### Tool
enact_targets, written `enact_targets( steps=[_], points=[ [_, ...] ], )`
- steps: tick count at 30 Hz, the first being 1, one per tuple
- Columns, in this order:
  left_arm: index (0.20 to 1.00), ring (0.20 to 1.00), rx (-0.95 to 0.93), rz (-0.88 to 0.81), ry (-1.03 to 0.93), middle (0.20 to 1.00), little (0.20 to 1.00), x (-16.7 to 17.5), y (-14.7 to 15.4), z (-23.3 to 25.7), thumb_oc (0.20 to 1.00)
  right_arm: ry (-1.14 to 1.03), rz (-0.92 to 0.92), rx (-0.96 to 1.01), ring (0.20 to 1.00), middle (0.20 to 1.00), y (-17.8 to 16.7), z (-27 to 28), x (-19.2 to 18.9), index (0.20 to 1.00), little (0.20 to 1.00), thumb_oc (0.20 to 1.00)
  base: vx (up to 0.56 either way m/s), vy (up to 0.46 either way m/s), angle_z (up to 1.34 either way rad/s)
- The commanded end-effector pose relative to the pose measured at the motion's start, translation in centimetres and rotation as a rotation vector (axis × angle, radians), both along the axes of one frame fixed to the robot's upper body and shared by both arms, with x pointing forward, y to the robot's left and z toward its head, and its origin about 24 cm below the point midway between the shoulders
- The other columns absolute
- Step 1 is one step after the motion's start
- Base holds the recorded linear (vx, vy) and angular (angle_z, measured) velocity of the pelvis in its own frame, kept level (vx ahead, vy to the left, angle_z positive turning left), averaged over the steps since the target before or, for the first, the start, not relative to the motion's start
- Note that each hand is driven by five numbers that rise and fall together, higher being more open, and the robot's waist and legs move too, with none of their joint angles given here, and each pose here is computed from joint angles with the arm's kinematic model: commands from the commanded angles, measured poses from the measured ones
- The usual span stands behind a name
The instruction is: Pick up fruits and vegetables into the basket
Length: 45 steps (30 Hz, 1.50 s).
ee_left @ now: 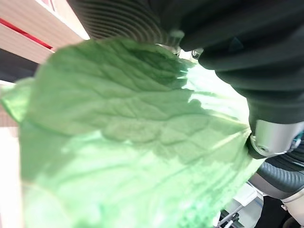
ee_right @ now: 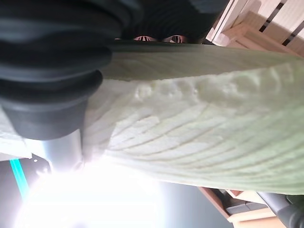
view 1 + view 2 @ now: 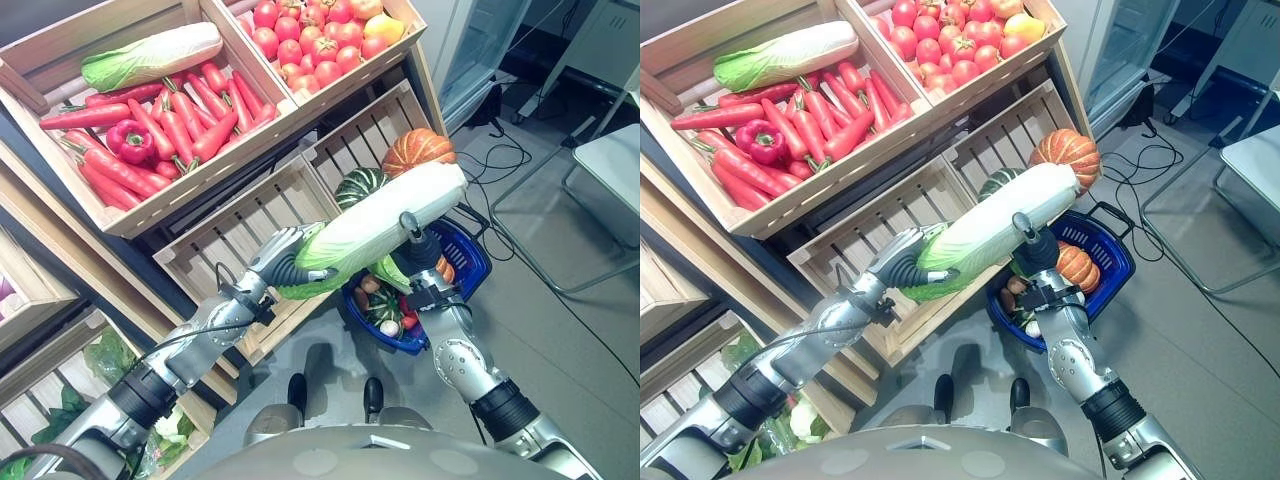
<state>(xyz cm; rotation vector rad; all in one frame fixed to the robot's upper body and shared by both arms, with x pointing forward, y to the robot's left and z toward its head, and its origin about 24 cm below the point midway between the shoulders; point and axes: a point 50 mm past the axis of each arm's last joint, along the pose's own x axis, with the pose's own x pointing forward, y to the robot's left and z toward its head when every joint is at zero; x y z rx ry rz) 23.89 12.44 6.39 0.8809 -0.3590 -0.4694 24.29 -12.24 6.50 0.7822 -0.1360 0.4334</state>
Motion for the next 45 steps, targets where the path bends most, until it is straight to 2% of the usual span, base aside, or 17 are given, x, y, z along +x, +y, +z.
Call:
enact_targets(
  steps=[1,2,3,8,9,13,17,24,30,40,45],
  points=[
    [1.0,1.0,0.02,0.193,-0.048,1.0,1.0,1.2,2.7,-0.3,1.0,-0.145,-0.042,0.118,0.2,0.2,0.5,3.3,0.1,0.2,0.2,0.2,0.0,0.0,0.0],
    [1.0,1.0,0.02,0.193,-0.048,1.0,1.0,1.2,2.7,-0.3,1.0,-0.145,-0.042,0.118,0.2,0.2,0.5,3.3,0.1,0.2,0.2,0.2,0.0,0.0,0.0],
    [1.0,1.0,-0.008,0.275,-0.071,1.0,1.0,1.4,3.9,-0.3,1.0,-0.113,-0.098,0.112,0.2,0.2,-0.1,2.9,0.2,0.2,0.2,0.2,0.0,0.0,0.0],
    [1.0,1.0,-0.082,0.462,-0.204,1.0,1.0,1.9,6.7,0.8,1.0,-0.083,-0.249,0.064,0.2,0.2,-2.1,2.1,0.9,0.2,0.2,0.2,-0.17,0.001,-0.05],
    [1.0,1.0,-0.111,0.538,-0.273,1.0,1.0,2.1,7.8,1.5,1.0,-0.057,-0.351,0.046,0.2,0.2,-3.4,1.7,1.3,0.2,0.2,0.2,-0.19,0.004,-0.12],
    [1.0,1.0,-0.179,0.636,-0.394,1.0,1.0,2.6,9.2,3.3,1.0,-0.015,-0.534,0.013,0.2,0.2,-5.7,1.3,2.3,0.2,0.2,0.2,-0.21,0.005,-0.04],
    [1.0,1.0,-0.296,0.675,-0.523,1.0,1.0,3.5,9.3,5.4,1.0,-0.004,-0.703,-0.033,0.2,0.2,-8.1,1.7,3.7,0.2,0.2,0.2,-0.17,0.0,0.0],
    [1.0,1.0,-0.475,0.593,-0.567,1.0,1.0,5.0,7.0,7.8,1.0,-0.028,-0.96,-0.057,0.2,0.2,-11.1,4.4,5.6,0.2,0.2,0.2,-0.16,-0.026,0.03],
    [1.0,1.0,-0.557,0.488,-0.566,1.0,1.0,6.7,4.2,10.3,1.0,-0.122,-1.125,-0.066,0.2,0.2,-12.8,9.8,8.1,0.2,0.2,0.2,-0.09,-0.004,0.04],
    [1.0,1.0,-0.602,0.383,-0.489,1.0,1.0,8.1,2.1,11.2,1.0,-0.136,-1.174,-0.056,0.2,0.2,-15.2,13.7,10.0,0.2,0.2,0.2,0.01,0.006,0.01],
    [1.0,1.0,-0.607,0.342,-0.439,1.0,1.0,8.1,1.6,10.6,1.0,-0.105,-1.139,-0.063,0.2,0.2,-15.6,14.2,10.7,0.2,0.2,0.2,0.07,0.004,0.02]
  ],
)
